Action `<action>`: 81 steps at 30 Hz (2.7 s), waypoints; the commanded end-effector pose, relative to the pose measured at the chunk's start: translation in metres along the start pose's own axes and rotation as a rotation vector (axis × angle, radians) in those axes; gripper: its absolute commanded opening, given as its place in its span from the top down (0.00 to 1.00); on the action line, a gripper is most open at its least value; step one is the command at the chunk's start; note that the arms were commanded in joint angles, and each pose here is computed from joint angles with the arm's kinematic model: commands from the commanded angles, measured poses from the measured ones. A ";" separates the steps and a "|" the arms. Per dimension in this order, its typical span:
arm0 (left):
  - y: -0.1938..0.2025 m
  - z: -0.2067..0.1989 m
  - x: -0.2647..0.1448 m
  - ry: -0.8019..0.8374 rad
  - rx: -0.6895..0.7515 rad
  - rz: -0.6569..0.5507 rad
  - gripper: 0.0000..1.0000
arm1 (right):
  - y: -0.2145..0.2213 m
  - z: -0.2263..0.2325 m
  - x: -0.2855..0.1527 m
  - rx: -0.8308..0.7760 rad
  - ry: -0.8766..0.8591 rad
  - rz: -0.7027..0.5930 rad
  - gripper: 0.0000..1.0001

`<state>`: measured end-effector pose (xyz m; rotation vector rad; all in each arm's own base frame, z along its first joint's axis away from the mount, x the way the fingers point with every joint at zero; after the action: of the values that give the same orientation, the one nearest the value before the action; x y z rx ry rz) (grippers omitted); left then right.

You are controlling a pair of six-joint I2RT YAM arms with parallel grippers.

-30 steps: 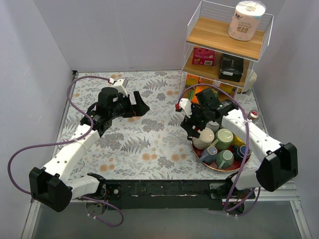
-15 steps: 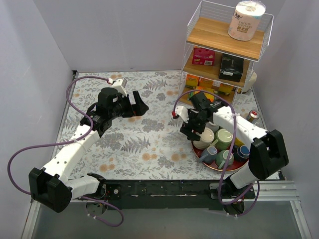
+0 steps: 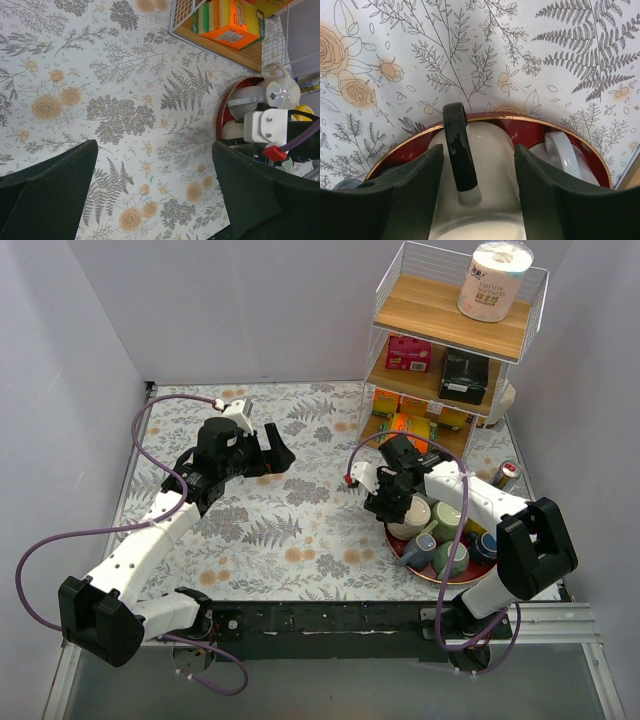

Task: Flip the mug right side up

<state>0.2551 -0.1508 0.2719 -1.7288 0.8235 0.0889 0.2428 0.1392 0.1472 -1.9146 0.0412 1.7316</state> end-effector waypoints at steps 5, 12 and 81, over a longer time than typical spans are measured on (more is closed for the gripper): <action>-0.001 0.003 -0.008 -0.033 0.008 -0.031 0.02 | -0.009 -0.008 0.007 -0.063 0.115 -0.061 0.59; -0.002 0.004 -0.008 -0.040 0.008 -0.035 0.02 | -0.012 -0.007 0.007 -0.092 0.141 -0.041 0.99; -0.036 -0.055 0.018 0.109 -0.601 0.331 0.21 | -0.169 0.071 -0.073 -0.009 0.644 -1.286 0.99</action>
<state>0.2720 -0.2078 0.3052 -2.1595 1.3034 0.4704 0.2236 0.2866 0.2428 -1.7381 -0.7228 0.5198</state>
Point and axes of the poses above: each gripper's point midway between its finger pads, its own x axis out along the fingers, its own z axis along the line the jaws close on, y = z × x, the point moved 8 cm from there along -x, back along the fingers, and after that the axes turned 10 degrees about x, right-handed, at the moved point
